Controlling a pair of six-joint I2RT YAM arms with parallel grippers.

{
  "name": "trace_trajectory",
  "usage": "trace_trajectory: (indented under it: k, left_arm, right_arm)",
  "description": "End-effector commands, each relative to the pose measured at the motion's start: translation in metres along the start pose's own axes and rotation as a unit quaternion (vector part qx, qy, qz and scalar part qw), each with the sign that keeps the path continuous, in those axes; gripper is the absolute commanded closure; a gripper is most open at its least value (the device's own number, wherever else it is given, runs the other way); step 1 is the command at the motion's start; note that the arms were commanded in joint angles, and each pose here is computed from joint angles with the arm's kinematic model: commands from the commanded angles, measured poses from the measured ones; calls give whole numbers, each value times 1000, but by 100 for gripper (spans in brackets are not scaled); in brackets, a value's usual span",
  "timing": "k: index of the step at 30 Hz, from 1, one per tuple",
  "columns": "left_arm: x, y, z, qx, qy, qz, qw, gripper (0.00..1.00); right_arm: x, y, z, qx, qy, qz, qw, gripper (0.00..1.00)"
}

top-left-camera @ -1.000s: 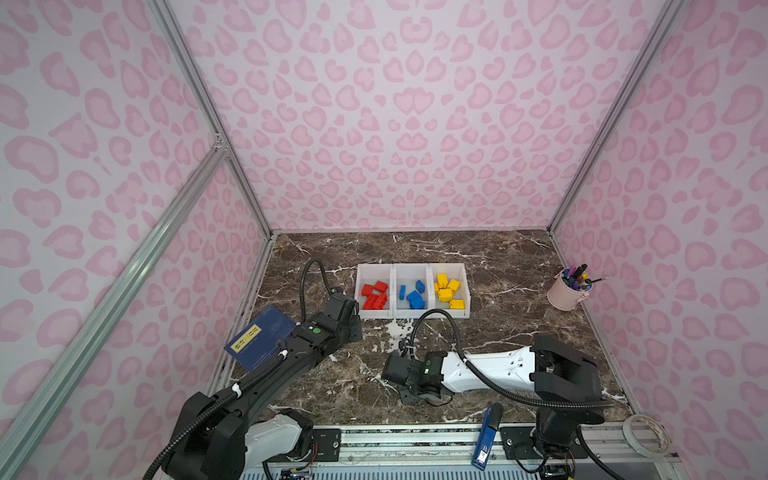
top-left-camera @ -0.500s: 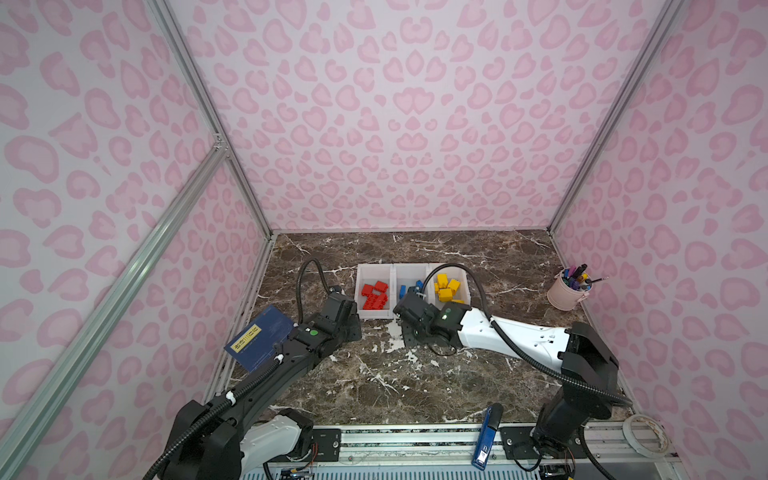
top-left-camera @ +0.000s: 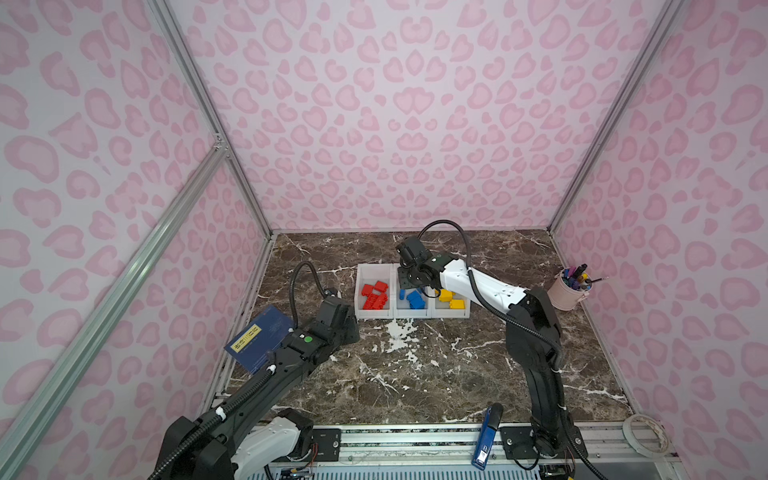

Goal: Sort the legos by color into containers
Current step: 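Carry the blue brick with the right gripper over the middle compartment, then open the right gripper to drop the blue brick into the middle compartment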

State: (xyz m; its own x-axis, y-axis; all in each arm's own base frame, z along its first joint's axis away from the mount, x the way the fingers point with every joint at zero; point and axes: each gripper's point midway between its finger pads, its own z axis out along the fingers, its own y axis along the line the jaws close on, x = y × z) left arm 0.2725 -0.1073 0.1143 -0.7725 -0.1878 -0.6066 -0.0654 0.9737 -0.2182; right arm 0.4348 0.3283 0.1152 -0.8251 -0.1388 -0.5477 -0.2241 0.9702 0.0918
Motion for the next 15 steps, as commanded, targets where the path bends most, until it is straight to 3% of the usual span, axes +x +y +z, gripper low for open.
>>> trace_trajectory:
  k: [1, 10, 15]
  left_arm:
    - [4, 3, -2, -3, 4, -8, 1000, 42]
    - [7, 6, -3, -6, 4, -10, 1000, 42]
    - [8, 7, -2, -7, 4, -10, 1000, 42]
  right_arm:
    - [5, 0, 14, -1, 20, -13, 1000, 66]
    - [-8, -3, 15, 8, 13, -15, 1000, 52]
    - [-9, -6, 9, 8, 9, -12, 1000, 51]
